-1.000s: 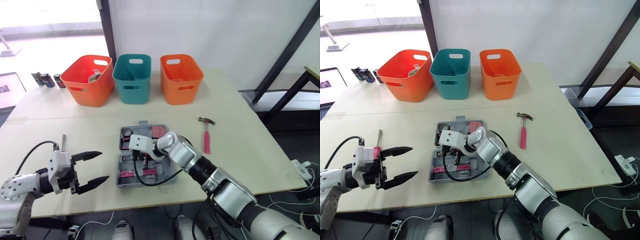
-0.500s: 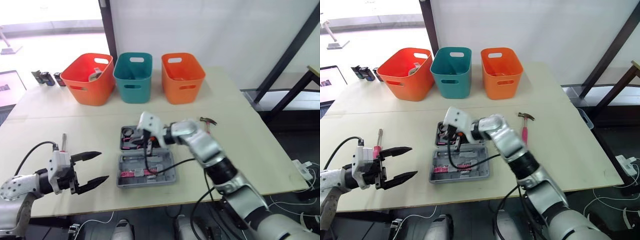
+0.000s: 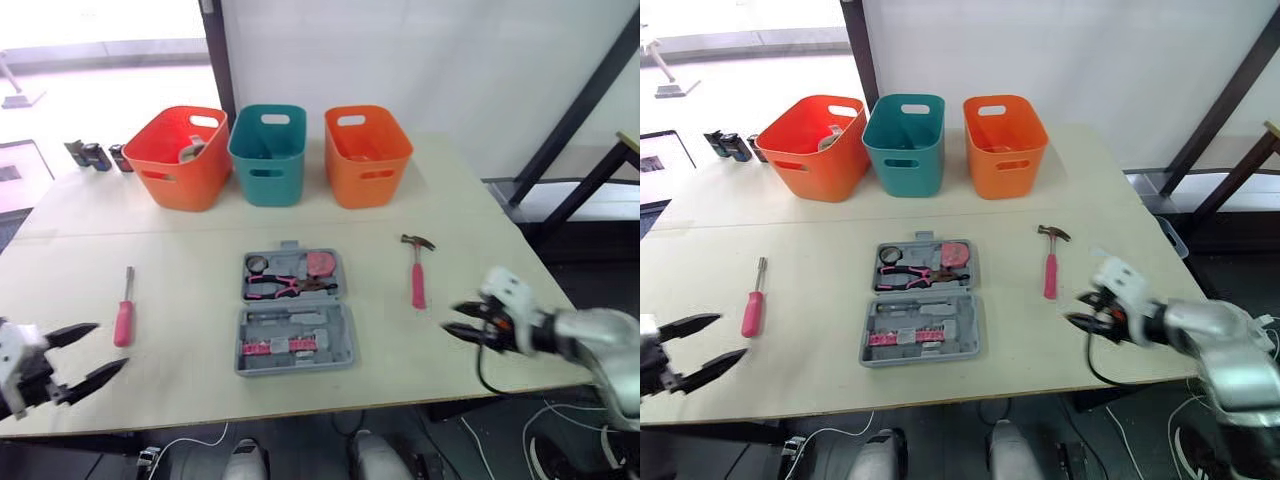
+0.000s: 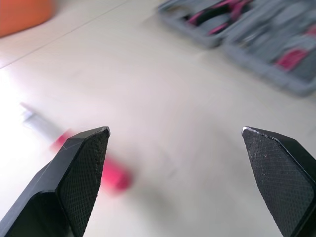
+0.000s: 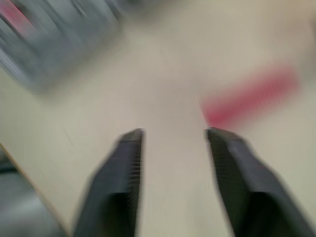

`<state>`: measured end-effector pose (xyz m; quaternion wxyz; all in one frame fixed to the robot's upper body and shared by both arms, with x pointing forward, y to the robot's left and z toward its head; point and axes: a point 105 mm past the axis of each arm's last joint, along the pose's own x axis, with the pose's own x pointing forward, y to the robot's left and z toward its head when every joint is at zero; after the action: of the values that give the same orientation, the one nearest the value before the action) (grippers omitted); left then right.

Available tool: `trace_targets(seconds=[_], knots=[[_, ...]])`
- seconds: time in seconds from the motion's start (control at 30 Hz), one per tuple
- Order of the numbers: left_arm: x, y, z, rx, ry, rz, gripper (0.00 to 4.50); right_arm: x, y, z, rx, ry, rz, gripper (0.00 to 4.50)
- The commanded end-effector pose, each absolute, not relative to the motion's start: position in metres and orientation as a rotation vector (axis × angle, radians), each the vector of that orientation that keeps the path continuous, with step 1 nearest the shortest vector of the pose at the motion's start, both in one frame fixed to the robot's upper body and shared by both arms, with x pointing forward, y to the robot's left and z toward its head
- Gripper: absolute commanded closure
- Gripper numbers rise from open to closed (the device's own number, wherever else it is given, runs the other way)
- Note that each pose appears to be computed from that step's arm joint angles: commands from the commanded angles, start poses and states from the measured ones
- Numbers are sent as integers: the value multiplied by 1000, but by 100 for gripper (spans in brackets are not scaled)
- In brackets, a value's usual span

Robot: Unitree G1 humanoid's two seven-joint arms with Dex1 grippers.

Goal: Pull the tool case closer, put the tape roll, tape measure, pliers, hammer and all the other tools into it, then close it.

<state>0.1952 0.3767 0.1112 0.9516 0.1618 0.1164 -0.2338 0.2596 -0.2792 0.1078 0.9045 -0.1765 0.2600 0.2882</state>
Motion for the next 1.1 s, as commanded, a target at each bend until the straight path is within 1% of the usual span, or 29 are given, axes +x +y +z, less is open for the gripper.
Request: trace_targets(seconds=[0.03,0.07,0.1,0.23,0.43,0.63,0.73,0.83,0.87,1.0,1.1], knots=[[179,416,129,359,213,-315,0,249,-320,127,-410,446,462,25],[173,426,129,358,224,-279,0,243,-330,124,-407,456,432,5],[169,434,128,358,236,-255,0,240,-335,122,-394,454,411,5],[163,446,123,361,273,-229,0,235,-324,113,-372,453,439,5],[176,440,123,355,233,-258,0,239,-313,116,-348,417,438,5],[190,419,115,340,212,-337,0,247,-293,128,-340,366,440,5],[202,395,114,334,180,-410,0,260,-275,136,-336,324,424,5],[219,344,114,289,125,-557,0,290,-250,138,-280,302,337,5],[221,334,114,275,118,-581,0,296,-247,137,-273,309,311,5],[230,269,120,244,42,-740,0,333,-223,125,-195,340,171,5],[231,239,121,228,21,-815,0,358,-218,114,-157,371,38,5]])
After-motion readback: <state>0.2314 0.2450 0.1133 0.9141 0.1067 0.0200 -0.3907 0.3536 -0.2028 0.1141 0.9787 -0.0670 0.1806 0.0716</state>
